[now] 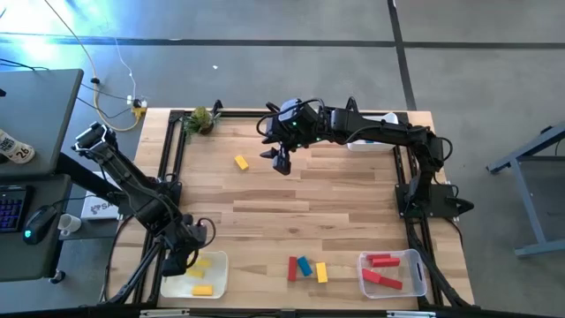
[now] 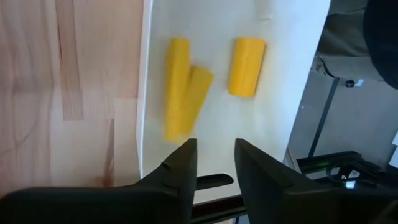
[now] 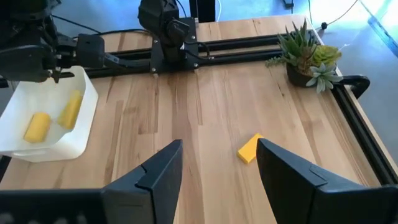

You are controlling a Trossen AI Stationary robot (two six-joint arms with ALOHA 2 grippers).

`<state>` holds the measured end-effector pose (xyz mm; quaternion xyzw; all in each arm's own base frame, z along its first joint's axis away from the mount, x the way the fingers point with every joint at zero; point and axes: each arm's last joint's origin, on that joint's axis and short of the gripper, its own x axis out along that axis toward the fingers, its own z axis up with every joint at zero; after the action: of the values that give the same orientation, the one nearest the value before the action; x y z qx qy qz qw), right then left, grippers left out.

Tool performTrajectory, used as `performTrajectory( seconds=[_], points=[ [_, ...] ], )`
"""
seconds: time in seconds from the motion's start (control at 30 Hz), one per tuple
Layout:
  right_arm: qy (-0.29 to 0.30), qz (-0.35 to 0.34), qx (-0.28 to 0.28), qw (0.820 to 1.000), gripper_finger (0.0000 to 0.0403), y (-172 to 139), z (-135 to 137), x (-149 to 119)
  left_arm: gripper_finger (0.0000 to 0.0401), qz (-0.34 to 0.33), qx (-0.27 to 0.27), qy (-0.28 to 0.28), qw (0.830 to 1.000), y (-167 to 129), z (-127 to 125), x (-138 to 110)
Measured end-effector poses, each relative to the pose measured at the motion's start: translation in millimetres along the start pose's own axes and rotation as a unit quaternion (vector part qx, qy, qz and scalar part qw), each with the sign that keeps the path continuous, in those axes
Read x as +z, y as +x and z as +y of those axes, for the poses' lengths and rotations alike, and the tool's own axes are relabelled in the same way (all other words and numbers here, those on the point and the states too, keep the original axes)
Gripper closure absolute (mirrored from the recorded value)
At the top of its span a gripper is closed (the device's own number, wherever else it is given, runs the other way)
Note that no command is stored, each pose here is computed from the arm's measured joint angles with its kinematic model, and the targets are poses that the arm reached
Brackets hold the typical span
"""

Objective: Sort & place blocks by color
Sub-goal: Put the yellow block into the bottom white bin, then put the blue block into the top white bin

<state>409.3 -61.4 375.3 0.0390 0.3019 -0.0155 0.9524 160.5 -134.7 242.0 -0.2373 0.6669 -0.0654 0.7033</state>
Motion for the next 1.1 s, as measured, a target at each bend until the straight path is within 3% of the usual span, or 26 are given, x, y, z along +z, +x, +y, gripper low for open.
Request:
performTrajectory(
  seconds=[0.17,0.47,0.7,0.93,1.1],
  points=[
    [0.009,0.010,0.000,1.000,0.0212,0,0,-2,0.0279,-0.003,0.002,-0.001,1.000,0,0,1],
    [0.091,0.058,0.023,0.994,0.0212,-1,2,-11,0.0272,-0.031,-0.007,-0.014,0.999,-12,10,8],
    [0.148,0.124,0.025,0.981,0.0212,-2,13,-23,0.0270,-0.106,-0.005,-0.001,0.994,-36,26,14],
    [0.183,0.174,0.022,0.967,0.0212,-2,39,-32,0.0272,-0.206,0.041,-0.010,0.978,-59,50,24],
    [0.215,0.202,0.008,0.955,0.0212,-4,60,-38,0.0272,-0.270,0.106,-0.040,0.956,-69,67,34]
  ],
)
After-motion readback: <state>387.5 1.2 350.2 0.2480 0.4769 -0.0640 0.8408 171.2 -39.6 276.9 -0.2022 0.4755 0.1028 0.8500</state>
